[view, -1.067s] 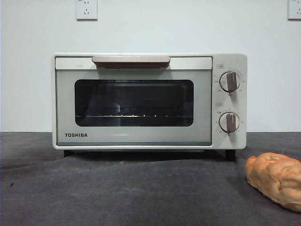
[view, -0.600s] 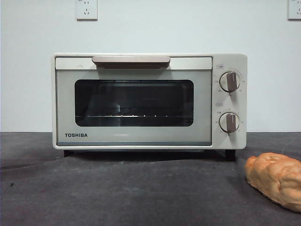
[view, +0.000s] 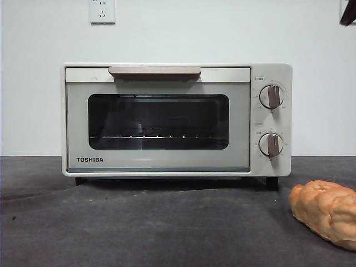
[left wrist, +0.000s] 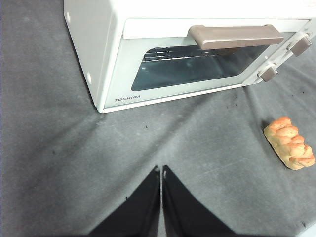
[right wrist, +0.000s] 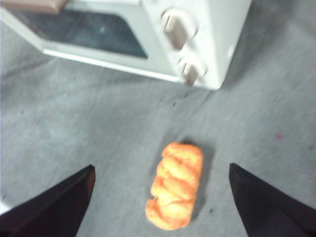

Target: The left arm flap open the oven, the right arm pick bread and place it into oven, the left arm flap close the oven

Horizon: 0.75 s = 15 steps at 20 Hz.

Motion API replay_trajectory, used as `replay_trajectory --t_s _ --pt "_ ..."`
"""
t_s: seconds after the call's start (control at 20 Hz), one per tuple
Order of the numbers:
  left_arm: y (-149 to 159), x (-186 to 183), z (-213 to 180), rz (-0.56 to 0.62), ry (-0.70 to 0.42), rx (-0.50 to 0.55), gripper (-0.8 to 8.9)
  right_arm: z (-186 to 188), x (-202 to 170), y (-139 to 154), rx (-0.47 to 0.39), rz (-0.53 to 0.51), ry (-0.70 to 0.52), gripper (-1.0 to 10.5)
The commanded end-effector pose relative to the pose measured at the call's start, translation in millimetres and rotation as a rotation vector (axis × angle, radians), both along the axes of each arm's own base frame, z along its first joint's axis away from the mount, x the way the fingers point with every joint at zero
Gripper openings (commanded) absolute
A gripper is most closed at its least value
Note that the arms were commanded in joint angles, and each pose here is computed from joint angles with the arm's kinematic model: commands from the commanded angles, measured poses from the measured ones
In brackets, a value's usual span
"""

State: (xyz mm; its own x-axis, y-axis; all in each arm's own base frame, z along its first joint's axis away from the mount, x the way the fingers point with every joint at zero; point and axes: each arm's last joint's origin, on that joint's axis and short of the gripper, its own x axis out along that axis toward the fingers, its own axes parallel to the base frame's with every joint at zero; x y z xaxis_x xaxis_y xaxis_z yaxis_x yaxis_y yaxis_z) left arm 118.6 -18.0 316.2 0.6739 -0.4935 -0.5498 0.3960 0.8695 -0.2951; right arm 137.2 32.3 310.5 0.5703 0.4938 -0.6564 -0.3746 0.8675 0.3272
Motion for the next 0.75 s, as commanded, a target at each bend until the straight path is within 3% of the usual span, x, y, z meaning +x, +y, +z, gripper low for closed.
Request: replay_trajectory --t_s 0.05,0.45,0.75 --pt "-0.4 0.5 6.4 -0.015 -0.034 0.007 0.16 -9.4 6.7 7.2 -0.007 -0.001 0.051 4.3" --pt "-0.4 0.4 6.4 -0.015 -0.033 0.007 0.16 -80.1 19.2 39.0 -0.058 -0.037 0.155 4.3" --pt "-0.4 0.4 6.4 -0.016 -0.033 0.007 0.16 -117.6 24.3 64.3 -0.177 -0.059 0.177 4.3"
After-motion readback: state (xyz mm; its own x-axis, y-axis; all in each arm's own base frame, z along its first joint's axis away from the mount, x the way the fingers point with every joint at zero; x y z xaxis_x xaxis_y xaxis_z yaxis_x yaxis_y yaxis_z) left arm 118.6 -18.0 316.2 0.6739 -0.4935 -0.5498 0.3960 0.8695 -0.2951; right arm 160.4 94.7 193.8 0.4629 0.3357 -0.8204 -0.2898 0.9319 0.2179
